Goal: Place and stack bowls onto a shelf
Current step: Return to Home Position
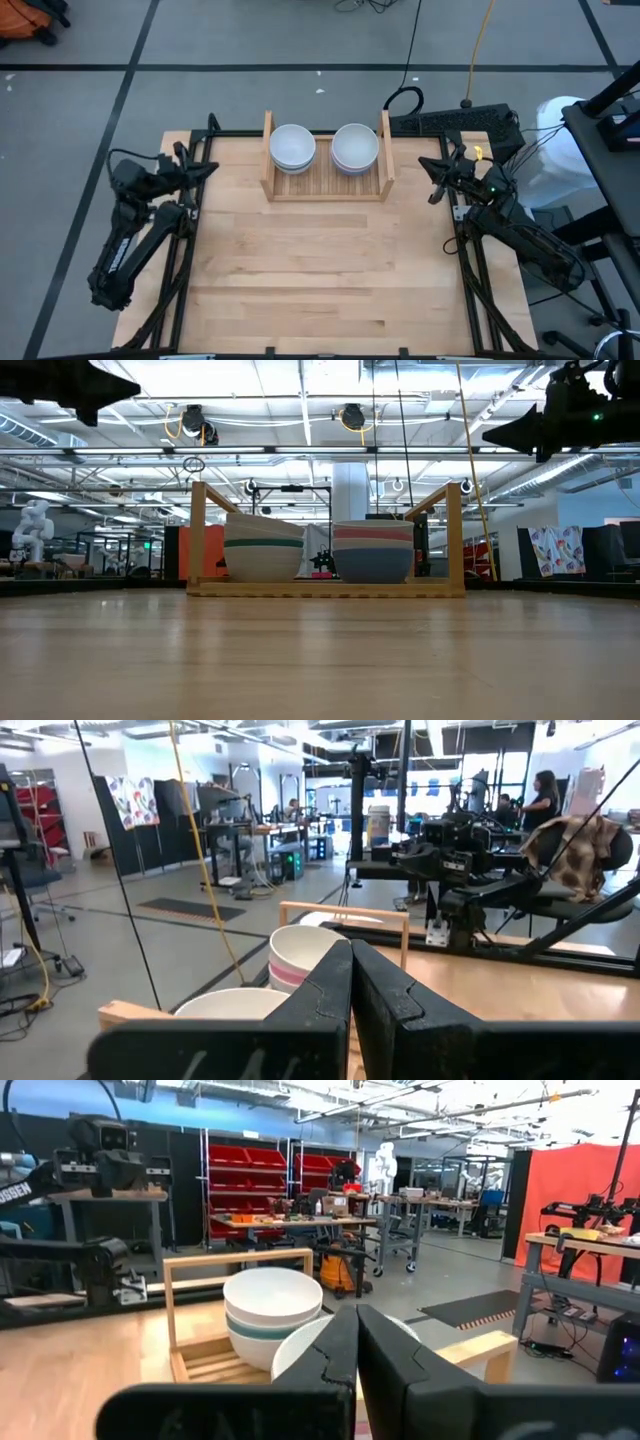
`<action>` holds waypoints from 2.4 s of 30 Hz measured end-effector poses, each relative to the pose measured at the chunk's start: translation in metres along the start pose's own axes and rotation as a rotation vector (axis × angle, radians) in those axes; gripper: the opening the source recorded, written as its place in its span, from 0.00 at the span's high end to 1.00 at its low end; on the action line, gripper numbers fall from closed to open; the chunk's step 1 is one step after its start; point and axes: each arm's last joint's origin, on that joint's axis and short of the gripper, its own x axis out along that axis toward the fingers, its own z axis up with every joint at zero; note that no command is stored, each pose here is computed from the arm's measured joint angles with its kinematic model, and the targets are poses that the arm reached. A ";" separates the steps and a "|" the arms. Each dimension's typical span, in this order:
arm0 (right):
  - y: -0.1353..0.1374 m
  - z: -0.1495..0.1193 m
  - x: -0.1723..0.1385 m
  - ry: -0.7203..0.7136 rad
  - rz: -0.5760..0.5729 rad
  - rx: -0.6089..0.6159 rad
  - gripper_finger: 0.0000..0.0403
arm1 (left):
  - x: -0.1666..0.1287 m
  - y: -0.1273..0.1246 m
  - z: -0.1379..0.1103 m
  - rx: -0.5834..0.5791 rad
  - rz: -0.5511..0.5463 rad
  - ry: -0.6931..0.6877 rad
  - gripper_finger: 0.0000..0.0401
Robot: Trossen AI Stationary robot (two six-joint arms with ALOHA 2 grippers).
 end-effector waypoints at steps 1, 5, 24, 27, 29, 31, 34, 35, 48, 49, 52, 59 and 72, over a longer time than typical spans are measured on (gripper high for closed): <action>0.000 -0.002 0.000 0.005 0.000 -0.001 1.00 | 0.001 0.001 -0.002 -0.003 0.000 0.003 0.98; 0.000 -0.005 0.001 0.014 0.000 0.001 1.00 | 0.003 0.004 -0.012 -0.013 0.001 0.026 0.98; 0.000 -0.006 0.001 0.016 0.001 -0.019 1.00 | 0.018 0.019 -0.068 -0.041 -0.014 0.047 0.98; 0.000 -0.006 0.001 0.016 0.001 -0.019 1.00 | 0.021 0.020 -0.081 -0.037 -0.032 0.038 0.98; 0.000 -0.006 0.001 0.016 0.001 -0.018 1.00 | 0.022 0.021 -0.090 -0.036 -0.042 0.027 0.98; 0.000 -0.006 0.001 0.016 0.001 -0.019 1.00 | 0.024 0.022 -0.097 -0.038 -0.050 0.011 0.98; 0.000 -0.006 0.001 0.016 0.001 -0.020 1.00 | 0.024 0.021 -0.101 -0.046 -0.059 0.006 0.98; 0.000 -0.006 0.001 0.018 0.001 -0.020 1.00 | 0.024 0.021 -0.101 -0.041 -0.062 0.005 0.98; 0.000 -0.037 0.003 0.112 0.005 -0.026 1.00 | 0.025 0.021 -0.108 -0.076 -0.065 0.067 0.98; 0.000 -0.041 0.004 0.113 0.005 -0.026 1.00 | 0.025 0.021 -0.108 -0.081 -0.065 0.068 0.98; 0.000 -0.042 0.005 0.062 0.003 -0.035 1.00 | 0.025 0.021 -0.109 -0.094 -0.064 0.075 0.98; 0.000 -0.040 0.005 0.027 0.004 -0.009 1.00 | 0.025 0.021 -0.109 -0.084 -0.064 0.078 0.98; 0.006 -0.045 0.004 0.076 0.207 0.057 1.00 | 0.031 0.014 -0.112 -0.126 -0.168 0.109 0.98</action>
